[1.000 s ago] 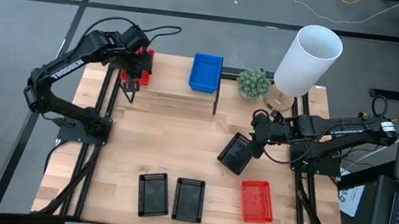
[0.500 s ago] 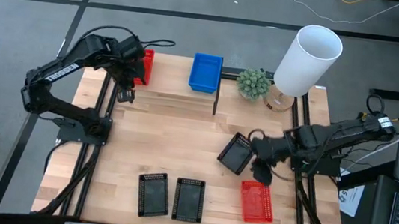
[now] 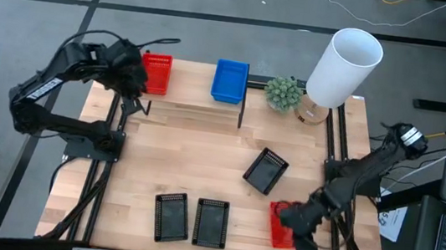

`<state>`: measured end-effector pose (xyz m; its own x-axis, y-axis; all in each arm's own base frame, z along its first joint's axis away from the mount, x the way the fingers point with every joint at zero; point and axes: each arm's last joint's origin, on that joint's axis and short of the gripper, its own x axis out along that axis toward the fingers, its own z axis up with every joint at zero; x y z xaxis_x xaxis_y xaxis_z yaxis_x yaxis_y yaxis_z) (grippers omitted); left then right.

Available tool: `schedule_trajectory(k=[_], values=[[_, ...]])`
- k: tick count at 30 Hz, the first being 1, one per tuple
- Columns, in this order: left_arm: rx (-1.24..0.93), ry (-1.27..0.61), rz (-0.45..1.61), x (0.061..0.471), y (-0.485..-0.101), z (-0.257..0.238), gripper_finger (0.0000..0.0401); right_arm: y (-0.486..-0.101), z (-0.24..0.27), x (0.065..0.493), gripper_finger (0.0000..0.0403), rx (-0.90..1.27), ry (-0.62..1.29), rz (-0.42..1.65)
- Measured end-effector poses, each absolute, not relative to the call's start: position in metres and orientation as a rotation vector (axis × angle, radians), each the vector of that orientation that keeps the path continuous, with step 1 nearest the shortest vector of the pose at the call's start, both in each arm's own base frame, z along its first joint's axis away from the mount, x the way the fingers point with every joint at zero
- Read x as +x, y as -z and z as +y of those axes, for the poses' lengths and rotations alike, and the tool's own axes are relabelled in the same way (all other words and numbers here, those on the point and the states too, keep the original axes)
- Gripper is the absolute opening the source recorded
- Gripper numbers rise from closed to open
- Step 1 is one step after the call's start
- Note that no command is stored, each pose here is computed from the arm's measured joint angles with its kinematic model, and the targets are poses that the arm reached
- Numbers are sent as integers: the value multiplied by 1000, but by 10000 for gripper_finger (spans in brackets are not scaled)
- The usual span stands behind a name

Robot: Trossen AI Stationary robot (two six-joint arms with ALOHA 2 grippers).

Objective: Stack baskets on shelf by color
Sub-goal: Stack the red bin on top of the stacked red bins on the shelf

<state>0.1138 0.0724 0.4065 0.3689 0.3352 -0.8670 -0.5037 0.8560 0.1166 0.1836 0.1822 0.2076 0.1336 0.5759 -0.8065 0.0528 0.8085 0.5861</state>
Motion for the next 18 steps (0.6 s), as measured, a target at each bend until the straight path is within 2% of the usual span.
schedule_trajectory(k=[9,18], values=[[-221,-587,971,98,-414,63,75,-186,216,187,115,400,-316,1373],[-218,-590,954,96,-415,61,75,-163,225,191,115,385,-223,1444]])
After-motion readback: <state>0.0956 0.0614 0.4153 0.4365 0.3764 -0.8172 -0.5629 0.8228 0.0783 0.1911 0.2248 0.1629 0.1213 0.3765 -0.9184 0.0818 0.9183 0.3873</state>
